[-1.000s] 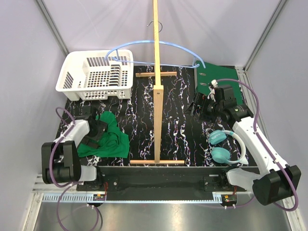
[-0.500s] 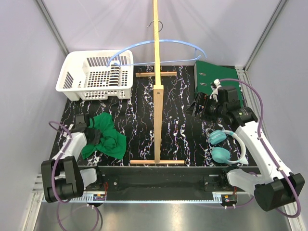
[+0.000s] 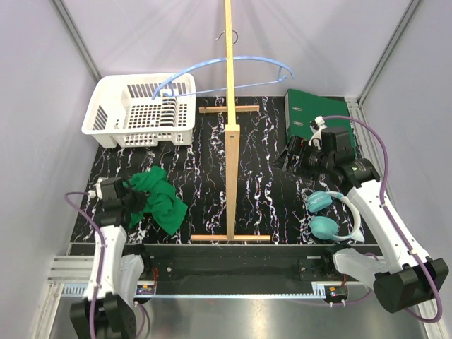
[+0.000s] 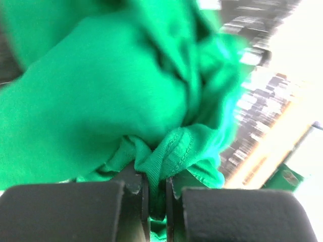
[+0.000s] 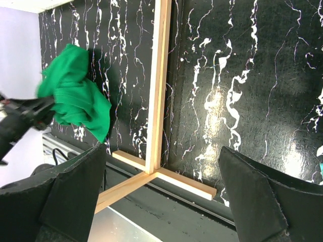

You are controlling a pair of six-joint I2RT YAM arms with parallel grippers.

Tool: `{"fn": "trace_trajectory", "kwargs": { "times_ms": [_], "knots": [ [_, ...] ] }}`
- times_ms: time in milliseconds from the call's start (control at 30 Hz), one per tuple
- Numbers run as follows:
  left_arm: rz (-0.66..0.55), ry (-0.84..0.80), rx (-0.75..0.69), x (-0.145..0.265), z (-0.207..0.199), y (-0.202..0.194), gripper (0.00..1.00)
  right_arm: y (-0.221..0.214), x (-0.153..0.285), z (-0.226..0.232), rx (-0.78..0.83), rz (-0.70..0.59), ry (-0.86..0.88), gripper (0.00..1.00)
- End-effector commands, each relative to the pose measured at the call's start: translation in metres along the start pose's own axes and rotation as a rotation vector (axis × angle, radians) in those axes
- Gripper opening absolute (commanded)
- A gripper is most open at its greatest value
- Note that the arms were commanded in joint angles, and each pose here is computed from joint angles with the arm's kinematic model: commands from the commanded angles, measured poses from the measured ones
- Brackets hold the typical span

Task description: Remove the t-shirt from the hanger

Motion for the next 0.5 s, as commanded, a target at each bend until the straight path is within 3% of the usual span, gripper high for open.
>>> {"fn": "trace_trajectory", "kwargs": {
  "times_ms": [0, 267, 467],
  "knots": [
    [-0.092, -0.325, -0.117, 0.038, -0.031, 0.011, 0.0, 0.003, 0.005, 0.009, 0.028, -0.027, 0.059, 1.0],
    [-0.262, -0.666, -0.211, 0.117, -0.093, 0.044, 0.0, 0.002, 0.004, 0.008, 0.029, -0.019, 0.062, 1.0],
    [-0.335, -0.83, -0.221, 0.145, -0.137, 0.072, 0.0, 0.002, 0.006, 0.009, 0.035, -0.025, 0.07, 1.0]
  ]
}}
Point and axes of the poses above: each gripper's point midway between its finger pads, its own x axis back along the fingers, its own z axis along the line the jaws close on, y = z × x, the point moved 10 cm from there along x, back along the fingers, and after that the axes turned 7 degrees about -x, right-handed, at the moved point
